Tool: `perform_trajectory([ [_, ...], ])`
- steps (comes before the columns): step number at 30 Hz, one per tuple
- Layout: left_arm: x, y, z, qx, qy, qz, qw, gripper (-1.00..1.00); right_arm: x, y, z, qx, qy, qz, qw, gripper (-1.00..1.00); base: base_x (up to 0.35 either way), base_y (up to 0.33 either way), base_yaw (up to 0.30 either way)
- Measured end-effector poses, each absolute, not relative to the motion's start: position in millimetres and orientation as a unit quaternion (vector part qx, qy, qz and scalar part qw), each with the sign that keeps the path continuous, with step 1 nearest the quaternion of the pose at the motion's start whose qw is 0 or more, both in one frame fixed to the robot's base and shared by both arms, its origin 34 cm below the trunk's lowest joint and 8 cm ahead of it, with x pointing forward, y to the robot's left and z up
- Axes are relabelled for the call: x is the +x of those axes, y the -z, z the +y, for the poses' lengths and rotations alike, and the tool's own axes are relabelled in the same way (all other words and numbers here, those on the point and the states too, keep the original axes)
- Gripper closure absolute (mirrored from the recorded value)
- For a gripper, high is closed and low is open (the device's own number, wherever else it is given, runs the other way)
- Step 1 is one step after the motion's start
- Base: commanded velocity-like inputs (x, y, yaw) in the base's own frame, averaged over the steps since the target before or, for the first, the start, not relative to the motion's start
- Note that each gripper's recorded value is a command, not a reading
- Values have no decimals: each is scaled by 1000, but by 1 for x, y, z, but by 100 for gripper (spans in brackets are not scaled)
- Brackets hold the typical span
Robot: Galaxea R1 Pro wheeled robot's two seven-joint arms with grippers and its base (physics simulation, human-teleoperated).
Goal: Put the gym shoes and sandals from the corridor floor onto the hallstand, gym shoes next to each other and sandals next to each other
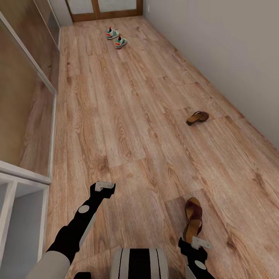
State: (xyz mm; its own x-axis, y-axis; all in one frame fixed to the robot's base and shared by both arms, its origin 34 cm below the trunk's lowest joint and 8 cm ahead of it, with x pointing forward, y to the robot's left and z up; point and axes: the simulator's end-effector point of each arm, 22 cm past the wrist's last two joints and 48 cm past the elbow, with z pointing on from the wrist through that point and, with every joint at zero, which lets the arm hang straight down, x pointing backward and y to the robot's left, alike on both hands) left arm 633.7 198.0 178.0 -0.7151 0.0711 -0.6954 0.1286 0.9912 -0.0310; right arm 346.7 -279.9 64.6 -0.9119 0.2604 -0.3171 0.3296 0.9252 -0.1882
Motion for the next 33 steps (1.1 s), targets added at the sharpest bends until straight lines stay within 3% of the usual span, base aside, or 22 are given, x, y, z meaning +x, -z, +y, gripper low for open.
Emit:
perform_trajectory([
  [33,631,-173,197,55,39,927,369,-100,343,-62,-279,152,120,971,140,-100,12,0,0],
])
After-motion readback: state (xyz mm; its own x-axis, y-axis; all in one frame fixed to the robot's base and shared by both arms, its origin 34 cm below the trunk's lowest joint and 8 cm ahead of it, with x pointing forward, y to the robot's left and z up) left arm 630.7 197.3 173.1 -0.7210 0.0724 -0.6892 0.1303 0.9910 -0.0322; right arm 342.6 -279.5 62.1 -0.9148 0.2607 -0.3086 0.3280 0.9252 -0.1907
